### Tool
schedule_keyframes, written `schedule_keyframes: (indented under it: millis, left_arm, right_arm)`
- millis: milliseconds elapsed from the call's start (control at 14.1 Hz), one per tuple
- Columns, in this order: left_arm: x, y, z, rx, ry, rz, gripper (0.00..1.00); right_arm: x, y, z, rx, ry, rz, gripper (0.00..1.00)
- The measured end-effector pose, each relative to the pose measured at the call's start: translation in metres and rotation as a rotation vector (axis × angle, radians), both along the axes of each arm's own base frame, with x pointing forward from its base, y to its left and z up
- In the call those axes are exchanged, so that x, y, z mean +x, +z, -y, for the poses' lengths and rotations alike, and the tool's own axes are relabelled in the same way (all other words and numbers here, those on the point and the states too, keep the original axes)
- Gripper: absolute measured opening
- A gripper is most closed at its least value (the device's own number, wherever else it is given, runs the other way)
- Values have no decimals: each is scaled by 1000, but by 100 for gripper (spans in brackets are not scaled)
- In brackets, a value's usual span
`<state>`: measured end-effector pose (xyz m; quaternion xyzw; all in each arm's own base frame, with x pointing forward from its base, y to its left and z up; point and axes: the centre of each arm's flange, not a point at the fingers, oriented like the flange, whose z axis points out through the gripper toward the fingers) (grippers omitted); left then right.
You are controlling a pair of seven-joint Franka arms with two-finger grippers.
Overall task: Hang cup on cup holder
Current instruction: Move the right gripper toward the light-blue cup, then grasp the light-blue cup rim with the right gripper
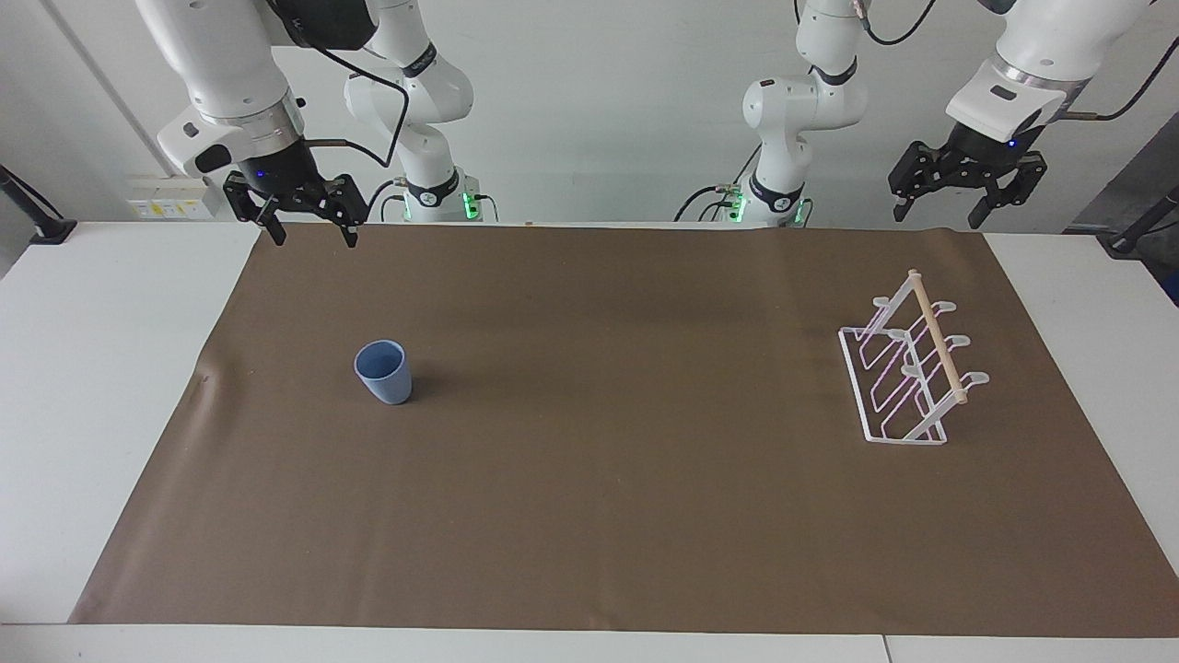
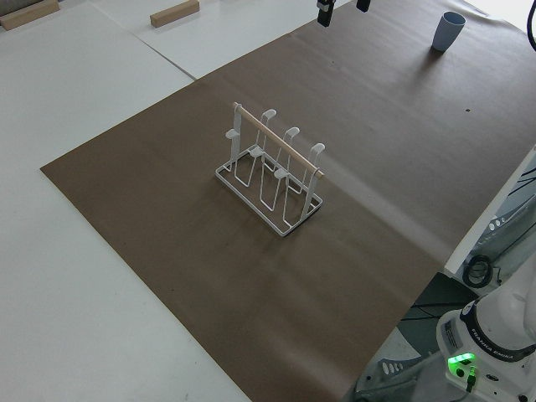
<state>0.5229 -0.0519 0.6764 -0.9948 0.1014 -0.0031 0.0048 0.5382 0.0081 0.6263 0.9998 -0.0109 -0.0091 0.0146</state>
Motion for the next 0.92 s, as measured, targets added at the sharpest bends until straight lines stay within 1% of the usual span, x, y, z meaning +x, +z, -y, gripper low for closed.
schedule_keyframes:
  millis: [213,356,569,782,924]
  left_arm:
    - [0,0,0,0,0,0,100]
    - [0,0,0,0,0,0,100]
    - [0,0,0,0,0,0,100]
    - [0,0,0,0,0,0,100]
    - [0,0,0,0,0,0,100]
  right_arm:
    - [0,-4,0,0,1,6,100]
    - [-1,-15,0,2,4,31,100]
    - [-7,-56,5,5,39,41,100]
    - [-7,-103,21,4,76,69,100]
    - [-6,-131,30,3,109,60,100]
